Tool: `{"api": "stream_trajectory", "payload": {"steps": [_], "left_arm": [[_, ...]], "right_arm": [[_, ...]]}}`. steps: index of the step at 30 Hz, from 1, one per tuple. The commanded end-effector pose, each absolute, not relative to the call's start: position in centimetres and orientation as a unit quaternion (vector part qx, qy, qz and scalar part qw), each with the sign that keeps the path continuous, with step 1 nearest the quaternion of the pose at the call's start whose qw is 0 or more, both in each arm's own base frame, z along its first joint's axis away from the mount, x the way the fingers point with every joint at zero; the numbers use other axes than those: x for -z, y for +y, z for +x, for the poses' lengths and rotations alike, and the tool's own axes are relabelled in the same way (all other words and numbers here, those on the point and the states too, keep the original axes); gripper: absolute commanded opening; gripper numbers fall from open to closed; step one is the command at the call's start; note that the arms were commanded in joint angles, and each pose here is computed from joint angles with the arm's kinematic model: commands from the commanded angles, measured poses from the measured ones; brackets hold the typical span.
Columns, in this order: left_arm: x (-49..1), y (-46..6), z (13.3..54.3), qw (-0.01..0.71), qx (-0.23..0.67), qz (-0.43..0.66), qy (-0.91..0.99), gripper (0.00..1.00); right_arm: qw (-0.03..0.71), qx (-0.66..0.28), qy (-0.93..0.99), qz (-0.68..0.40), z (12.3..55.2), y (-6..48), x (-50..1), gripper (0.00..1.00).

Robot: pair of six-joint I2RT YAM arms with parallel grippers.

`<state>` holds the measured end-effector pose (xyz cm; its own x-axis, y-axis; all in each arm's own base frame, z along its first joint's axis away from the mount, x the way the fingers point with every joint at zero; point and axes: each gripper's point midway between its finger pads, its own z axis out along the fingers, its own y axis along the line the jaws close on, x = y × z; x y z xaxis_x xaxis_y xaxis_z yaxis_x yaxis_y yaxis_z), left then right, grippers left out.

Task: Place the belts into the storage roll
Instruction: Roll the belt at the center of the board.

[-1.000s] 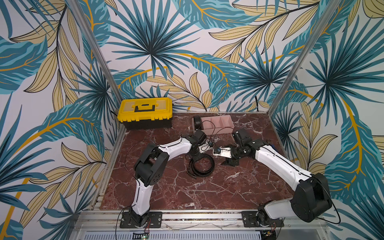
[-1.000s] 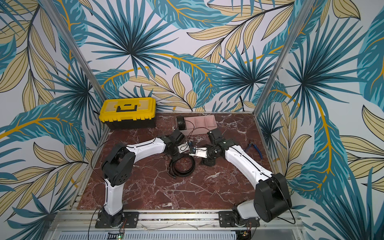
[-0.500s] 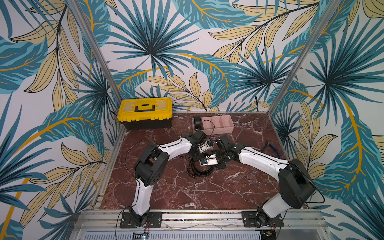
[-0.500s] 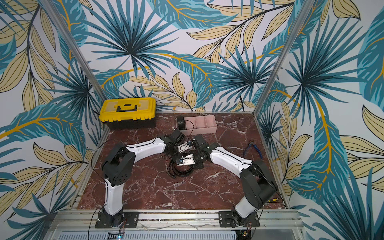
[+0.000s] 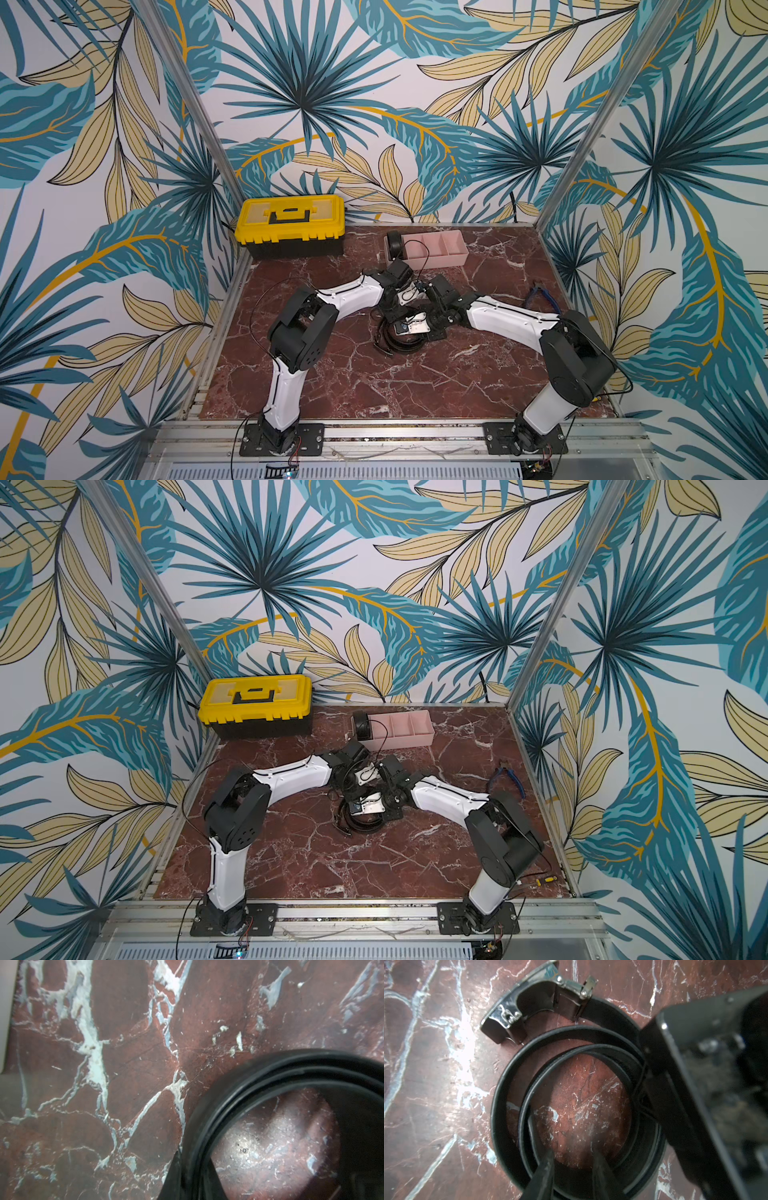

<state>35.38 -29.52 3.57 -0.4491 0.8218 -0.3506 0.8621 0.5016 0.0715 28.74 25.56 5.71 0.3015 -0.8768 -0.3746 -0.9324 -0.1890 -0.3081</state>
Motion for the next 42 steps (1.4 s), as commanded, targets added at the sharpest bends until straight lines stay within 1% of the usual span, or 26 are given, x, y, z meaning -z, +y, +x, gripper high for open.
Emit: {"api": "stream_trajectory", "payload": {"steps": [1,8,12,17,24,31,42], "left_arm": [[-2.2,-29.8,35.5,0.165,0.054,0.500,0.848,0.00],[-2.2,-29.7,35.4,0.165,0.052,0.500,0.848,0.00],[-2.3,-29.7,35.4,0.166,0.052,0.499,0.849,0.00],[-2.1,-29.5,35.3,0.163,0.051,0.498,0.850,0.00],[-2.0,-29.4,35.2,0.161,0.050,0.498,0.851,0.00],[-2.1,-29.4,35.2,0.162,0.050,0.495,0.852,0.00],[-2.0,-29.3,35.2,0.161,0.048,0.490,0.855,0.00]], "right_arm": [[0.223,-0.074,0.590,-0.773,27.1,25.0,-4.5,0.33],[0.217,-0.074,0.592,-0.772,26.7,24.7,-4.2,0.33],[0.225,-0.067,0.602,-0.764,27.4,24.8,-4.2,0.33],[0.262,-0.066,0.606,-0.748,28.7,26.0,-6.7,0.34],[0.252,-0.078,0.601,-0.754,27.2,25.4,-7.8,0.35],[0.231,-0.090,0.603,-0.758,25.6,24.5,-6.3,0.36],[0.230,-0.082,0.601,-0.761,26.2,25.5,-4.8,0.36]]}}
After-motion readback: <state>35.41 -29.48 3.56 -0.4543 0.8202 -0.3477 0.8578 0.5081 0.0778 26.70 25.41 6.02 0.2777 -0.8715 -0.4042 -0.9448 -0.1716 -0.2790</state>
